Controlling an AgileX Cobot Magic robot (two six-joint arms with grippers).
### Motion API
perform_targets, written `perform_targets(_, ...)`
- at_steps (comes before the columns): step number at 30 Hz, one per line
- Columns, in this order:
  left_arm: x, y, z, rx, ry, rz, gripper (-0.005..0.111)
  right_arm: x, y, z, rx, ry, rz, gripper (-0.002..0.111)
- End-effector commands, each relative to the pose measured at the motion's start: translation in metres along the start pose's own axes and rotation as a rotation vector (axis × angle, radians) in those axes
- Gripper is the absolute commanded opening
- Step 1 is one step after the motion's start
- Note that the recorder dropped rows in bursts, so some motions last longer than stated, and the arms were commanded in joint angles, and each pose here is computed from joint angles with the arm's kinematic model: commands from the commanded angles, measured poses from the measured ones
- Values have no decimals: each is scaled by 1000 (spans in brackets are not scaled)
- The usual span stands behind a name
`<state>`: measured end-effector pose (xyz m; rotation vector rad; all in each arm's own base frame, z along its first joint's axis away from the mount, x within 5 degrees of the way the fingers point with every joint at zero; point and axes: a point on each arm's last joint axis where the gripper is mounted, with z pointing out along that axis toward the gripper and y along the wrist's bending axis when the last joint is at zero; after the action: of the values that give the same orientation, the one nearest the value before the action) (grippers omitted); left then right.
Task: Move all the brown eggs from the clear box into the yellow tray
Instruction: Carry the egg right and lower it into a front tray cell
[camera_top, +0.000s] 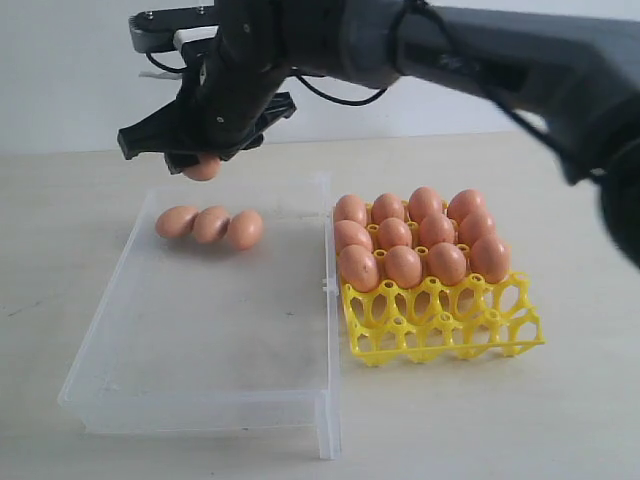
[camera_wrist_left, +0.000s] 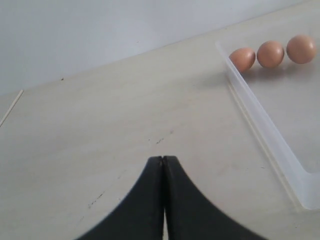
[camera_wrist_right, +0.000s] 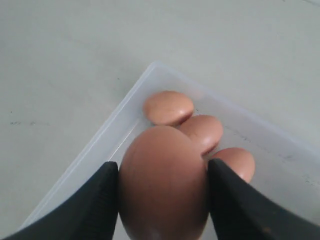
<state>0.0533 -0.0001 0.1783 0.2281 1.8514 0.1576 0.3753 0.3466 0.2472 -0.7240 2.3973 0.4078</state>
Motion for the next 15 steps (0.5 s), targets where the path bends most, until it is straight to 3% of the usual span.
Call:
perform_targets(1,-2,0,-1,-2,-18,-5,0,22,-4,-43,-9,-216,-47,0)
perform_targets(8,-2,0,-1,-2,-18,-5,0,110,-31,-100,-17,-536,-84,0)
perform_targets(12,-2,0,-1,-2,-18,-5,0,191,-50,-106,27,-610,-12,0)
perform_targets(15,-2,0,-1,-2,-18,-5,0,225,-59,-101,51,-618,-3,0)
